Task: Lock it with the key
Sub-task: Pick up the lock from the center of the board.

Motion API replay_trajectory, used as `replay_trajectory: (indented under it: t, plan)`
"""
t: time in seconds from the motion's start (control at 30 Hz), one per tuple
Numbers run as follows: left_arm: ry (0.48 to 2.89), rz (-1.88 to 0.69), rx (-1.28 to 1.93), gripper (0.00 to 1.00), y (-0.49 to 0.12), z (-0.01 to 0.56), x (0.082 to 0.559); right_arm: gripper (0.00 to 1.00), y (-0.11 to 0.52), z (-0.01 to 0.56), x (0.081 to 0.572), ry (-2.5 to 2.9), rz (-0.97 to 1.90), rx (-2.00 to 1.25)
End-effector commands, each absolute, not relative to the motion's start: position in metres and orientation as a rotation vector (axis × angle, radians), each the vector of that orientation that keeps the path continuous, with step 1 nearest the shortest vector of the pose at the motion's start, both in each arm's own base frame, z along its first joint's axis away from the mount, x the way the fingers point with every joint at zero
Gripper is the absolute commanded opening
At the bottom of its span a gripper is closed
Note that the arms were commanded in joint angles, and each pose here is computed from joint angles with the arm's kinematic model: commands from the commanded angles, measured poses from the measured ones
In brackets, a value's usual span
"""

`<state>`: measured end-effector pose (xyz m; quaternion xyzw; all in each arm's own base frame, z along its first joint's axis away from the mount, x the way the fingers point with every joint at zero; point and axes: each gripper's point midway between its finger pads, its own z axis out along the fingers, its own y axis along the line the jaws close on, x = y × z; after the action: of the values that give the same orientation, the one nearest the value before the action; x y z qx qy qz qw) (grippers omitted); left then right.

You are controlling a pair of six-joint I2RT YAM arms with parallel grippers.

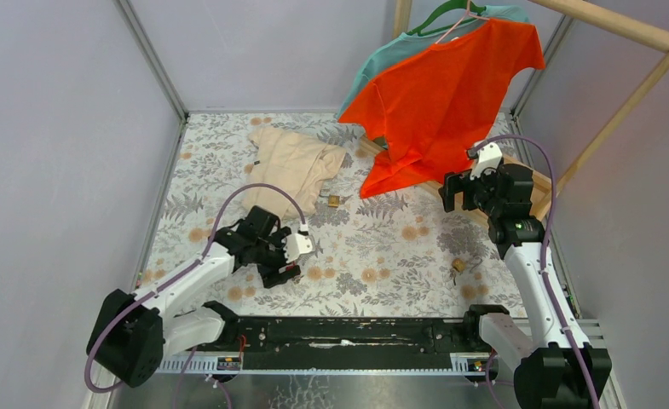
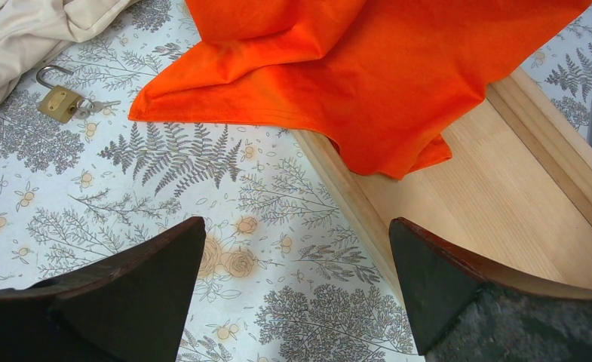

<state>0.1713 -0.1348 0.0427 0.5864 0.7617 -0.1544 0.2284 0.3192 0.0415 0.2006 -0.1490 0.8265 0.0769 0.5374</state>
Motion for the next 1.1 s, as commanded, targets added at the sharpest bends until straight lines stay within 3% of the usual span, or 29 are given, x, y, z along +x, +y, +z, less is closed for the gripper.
replay_trajectory:
  t: [0.0, 0.43, 0.67, 0.93, 1.07]
  plan:
    - [2.089, -0.383, 1.614, 0.79, -0.144, 0.035, 0.178, 0.99, 0.043, 0.214, 0.325, 1.903, 0.181, -0.376]
    - [2.115, -0.353, 1.571, 0.63, -0.158, 0.021, 0.183, 0.99, 0.046, 0.213, 0.323, 1.902, 0.203, -0.387]
    - [2.098, -0.349, 1.498, 0.37, -0.167, 0.032, 0.19, 0.99, 0.052, 0.218, 0.324, 1.89, 0.252, -0.367]
    - [1.96, -0.457, 1.312, 0.04, -0.215, 0.115, 0.228, 0.99, 0.091, 0.23, 0.331, 1.894, 0.457, -0.396]
    - [1.878, -0.471, 1.23, 0.0, -0.235, 0.161, 0.251, 0.99, 0.146, 0.234, 0.328, 1.908, 0.596, -0.566]
